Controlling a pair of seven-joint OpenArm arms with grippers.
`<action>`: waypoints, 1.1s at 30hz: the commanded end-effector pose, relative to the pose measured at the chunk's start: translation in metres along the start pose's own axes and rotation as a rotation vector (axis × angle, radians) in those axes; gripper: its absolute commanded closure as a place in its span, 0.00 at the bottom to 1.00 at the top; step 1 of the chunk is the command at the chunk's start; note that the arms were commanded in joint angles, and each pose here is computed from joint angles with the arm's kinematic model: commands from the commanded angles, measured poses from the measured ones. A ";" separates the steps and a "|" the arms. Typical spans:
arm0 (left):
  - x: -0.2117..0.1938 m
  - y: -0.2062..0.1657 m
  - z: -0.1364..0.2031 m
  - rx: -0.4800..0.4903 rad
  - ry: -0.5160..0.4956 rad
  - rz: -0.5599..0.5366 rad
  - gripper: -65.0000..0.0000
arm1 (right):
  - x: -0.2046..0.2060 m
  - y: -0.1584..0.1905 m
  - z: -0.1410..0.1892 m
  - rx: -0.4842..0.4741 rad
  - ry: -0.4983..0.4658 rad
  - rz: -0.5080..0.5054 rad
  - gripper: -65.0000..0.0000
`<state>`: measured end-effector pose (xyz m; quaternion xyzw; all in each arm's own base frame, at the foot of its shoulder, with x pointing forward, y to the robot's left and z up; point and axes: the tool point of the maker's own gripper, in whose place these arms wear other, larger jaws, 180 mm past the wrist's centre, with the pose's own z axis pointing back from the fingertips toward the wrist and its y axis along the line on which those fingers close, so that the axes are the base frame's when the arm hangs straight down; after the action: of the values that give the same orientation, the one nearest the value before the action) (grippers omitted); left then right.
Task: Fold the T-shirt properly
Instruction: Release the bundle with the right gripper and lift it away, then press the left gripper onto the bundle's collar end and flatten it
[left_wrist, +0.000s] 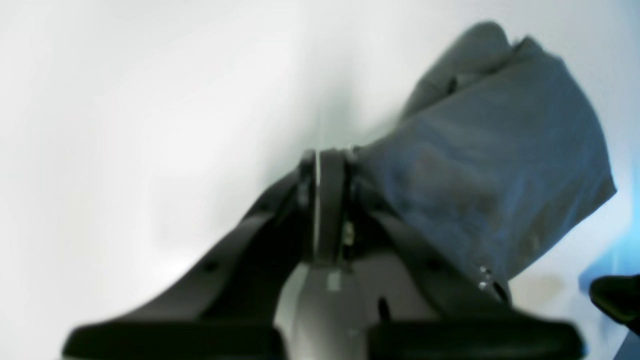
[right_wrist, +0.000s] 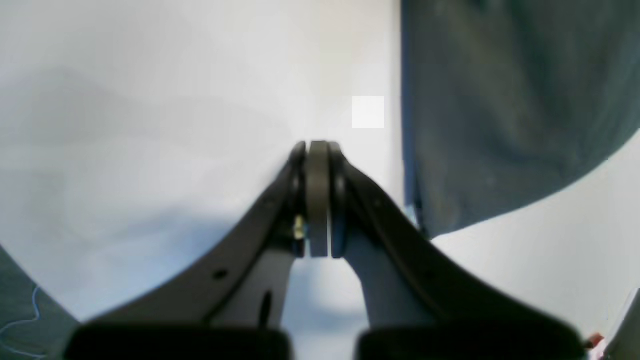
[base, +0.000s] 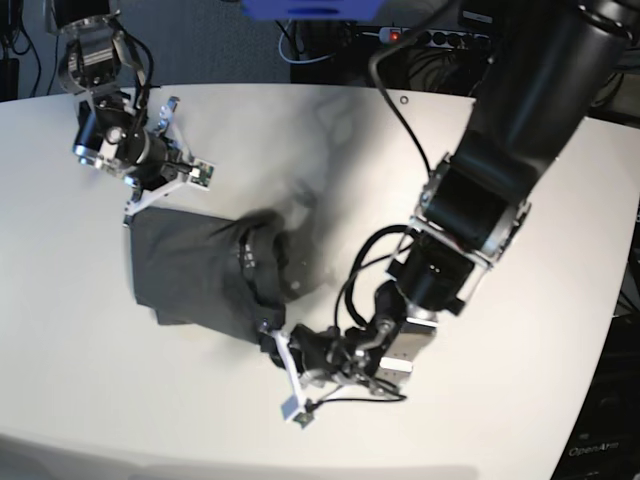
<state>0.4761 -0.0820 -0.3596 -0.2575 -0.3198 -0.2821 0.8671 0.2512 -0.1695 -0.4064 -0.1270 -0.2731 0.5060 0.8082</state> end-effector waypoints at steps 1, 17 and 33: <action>0.051 -0.004 0.015 -0.011 -0.111 -0.046 0.97 | 0.007 -0.008 0.005 -0.021 -0.027 0.013 1.00; 0.013 -0.055 0.062 -0.034 0.199 -0.443 0.97 | 0.008 -0.008 0.007 -0.026 -0.025 0.011 1.00; -0.038 -0.111 0.057 -0.173 0.367 -0.811 0.97 | 0.005 -0.011 0.007 -0.032 -0.003 0.008 1.00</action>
<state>0.3461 -0.1043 -0.3389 -0.1310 -0.1864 -0.6611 0.7149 0.2504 -0.1701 -0.4020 -0.1352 -0.2706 0.5035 0.8093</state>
